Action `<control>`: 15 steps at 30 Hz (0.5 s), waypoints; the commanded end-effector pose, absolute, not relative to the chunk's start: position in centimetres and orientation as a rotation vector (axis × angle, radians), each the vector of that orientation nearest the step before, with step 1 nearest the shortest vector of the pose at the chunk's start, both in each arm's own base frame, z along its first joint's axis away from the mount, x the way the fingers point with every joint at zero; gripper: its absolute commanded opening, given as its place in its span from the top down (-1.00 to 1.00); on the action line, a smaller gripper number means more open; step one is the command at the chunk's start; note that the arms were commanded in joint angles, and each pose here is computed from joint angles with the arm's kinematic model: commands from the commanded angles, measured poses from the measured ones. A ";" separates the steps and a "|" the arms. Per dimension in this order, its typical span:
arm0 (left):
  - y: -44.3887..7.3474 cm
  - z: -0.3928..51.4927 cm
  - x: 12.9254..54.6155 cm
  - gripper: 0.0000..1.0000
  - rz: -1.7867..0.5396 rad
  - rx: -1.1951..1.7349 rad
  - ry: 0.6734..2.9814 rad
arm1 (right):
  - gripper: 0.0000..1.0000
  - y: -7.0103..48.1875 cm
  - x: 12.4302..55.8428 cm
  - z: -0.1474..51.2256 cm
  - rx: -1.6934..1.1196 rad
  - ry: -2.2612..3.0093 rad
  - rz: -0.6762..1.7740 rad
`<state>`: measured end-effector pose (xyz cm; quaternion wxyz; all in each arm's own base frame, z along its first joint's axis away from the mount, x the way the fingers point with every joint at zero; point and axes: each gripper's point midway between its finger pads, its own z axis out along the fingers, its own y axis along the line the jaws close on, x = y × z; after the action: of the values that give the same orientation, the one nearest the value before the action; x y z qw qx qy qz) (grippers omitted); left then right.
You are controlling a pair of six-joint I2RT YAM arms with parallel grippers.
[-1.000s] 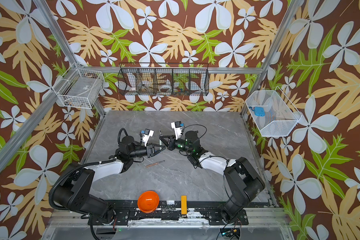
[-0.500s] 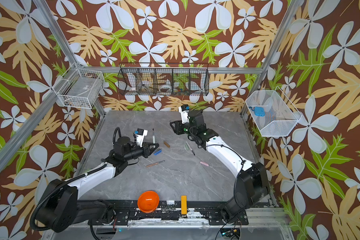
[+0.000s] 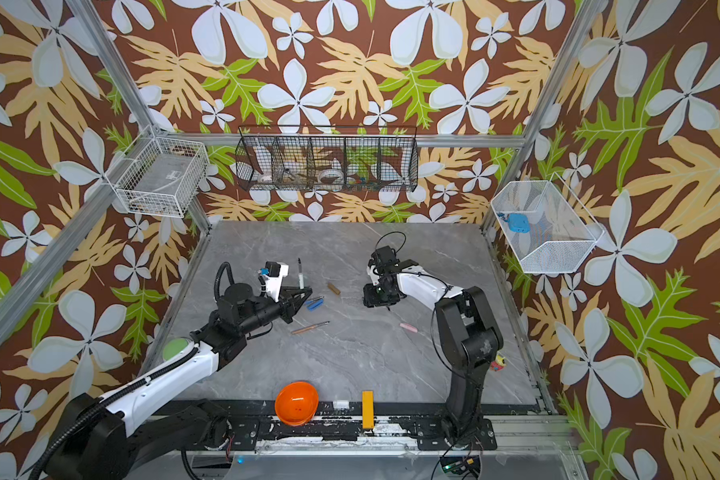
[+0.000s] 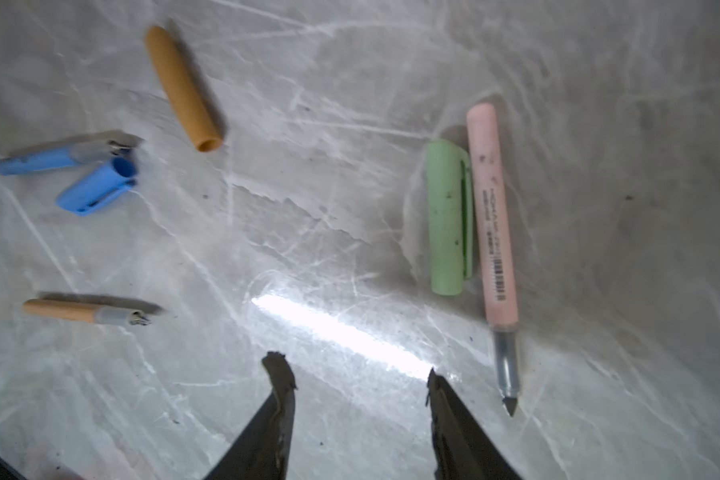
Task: Insert the pens into the pen caps
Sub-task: 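Hold the pen with the left gripper while the right gripper reaches the green cap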
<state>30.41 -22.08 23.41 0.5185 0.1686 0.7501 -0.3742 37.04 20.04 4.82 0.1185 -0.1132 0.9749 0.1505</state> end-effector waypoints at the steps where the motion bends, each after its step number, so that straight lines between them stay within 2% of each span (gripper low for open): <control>1: -22.0 24.0 30.5 1.00 -0.860 0.426 1.789 | -0.03 20.2 37.4 4.0 -0.319 2.859 0.441; 15: -22.0 23.9 30.6 1.00 -0.871 0.418 1.802 | -0.06 18.6 39.5 2.2 -0.281 2.840 0.345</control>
<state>30.45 -21.97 23.48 0.5180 0.1738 0.7542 -0.3642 38.72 19.08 2.46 0.1223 -0.0958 0.9788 0.1333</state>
